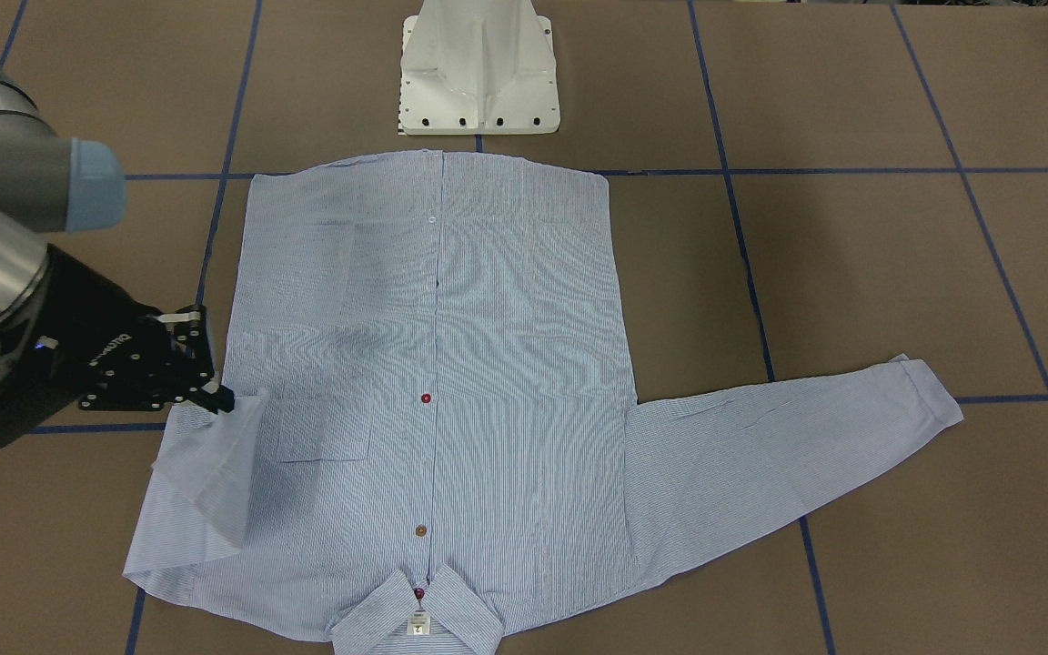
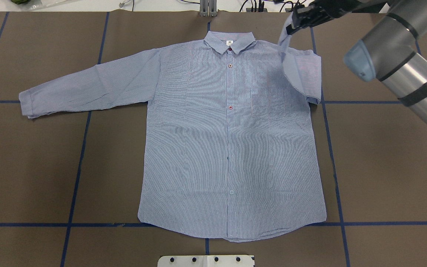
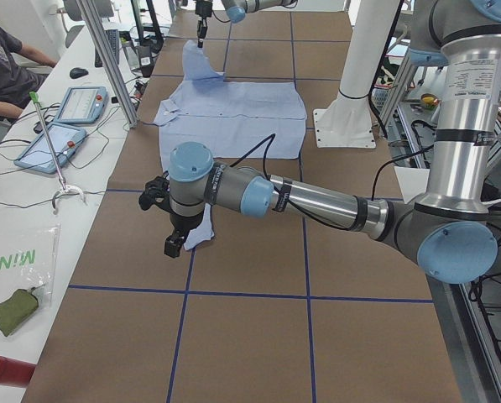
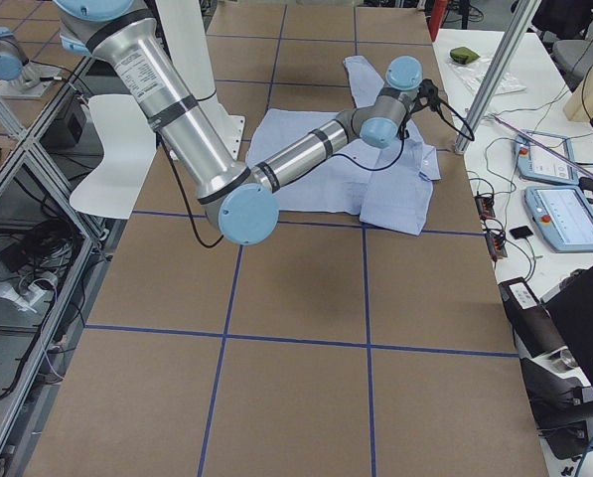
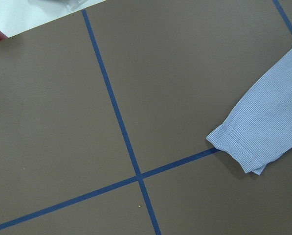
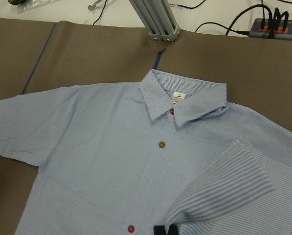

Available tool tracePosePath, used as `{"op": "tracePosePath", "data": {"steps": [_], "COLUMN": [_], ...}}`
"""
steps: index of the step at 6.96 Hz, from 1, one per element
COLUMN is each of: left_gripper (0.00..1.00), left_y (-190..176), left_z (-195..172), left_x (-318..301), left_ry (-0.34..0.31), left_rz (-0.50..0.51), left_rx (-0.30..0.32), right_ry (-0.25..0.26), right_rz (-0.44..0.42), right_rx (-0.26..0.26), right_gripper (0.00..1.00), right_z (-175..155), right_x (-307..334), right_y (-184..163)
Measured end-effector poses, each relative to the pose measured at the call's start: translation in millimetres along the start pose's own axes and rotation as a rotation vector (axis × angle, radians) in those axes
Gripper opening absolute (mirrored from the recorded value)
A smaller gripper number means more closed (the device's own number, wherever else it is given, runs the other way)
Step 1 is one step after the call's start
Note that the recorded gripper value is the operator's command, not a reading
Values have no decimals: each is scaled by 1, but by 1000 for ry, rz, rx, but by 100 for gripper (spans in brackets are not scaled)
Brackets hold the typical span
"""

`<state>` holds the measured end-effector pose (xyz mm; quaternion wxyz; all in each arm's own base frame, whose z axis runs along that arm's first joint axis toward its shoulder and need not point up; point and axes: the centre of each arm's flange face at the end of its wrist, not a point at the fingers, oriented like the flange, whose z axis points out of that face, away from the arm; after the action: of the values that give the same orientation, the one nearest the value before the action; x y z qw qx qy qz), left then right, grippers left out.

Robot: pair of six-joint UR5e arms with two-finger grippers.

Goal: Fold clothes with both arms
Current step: 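Lift the sleeve with the right gripper and fold it across the shirt front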

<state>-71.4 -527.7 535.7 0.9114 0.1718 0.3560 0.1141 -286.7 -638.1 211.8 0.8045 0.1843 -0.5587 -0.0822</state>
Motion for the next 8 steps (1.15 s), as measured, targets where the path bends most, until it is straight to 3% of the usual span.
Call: {"op": "tracePosePath", "data": {"steps": [2,5,6,7,8], "left_gripper": [99,99,99,99,99], "left_y": [2,3,3,3,3], "left_z": [5,8,7,7,8], "left_x": [-4,-7,-7,-7,-7], "left_ry": [1,2,2,2,3], "left_rz": [-8,-14,-14,-14,-14], "left_rx": [-9,-15,-15,-15,-15], "right_ry": [42,115,144,168,196], "right_rz": [0,-20,-31,-37,-49], "right_rx": [28,-3,-12,-33,-34], "right_gripper": [0,0,63,100,100], "right_z": [42,143,184,220,247], "right_x": [-80,-129,-146,-163,-182], "right_y": [-26,-9,-4,2,11]}}
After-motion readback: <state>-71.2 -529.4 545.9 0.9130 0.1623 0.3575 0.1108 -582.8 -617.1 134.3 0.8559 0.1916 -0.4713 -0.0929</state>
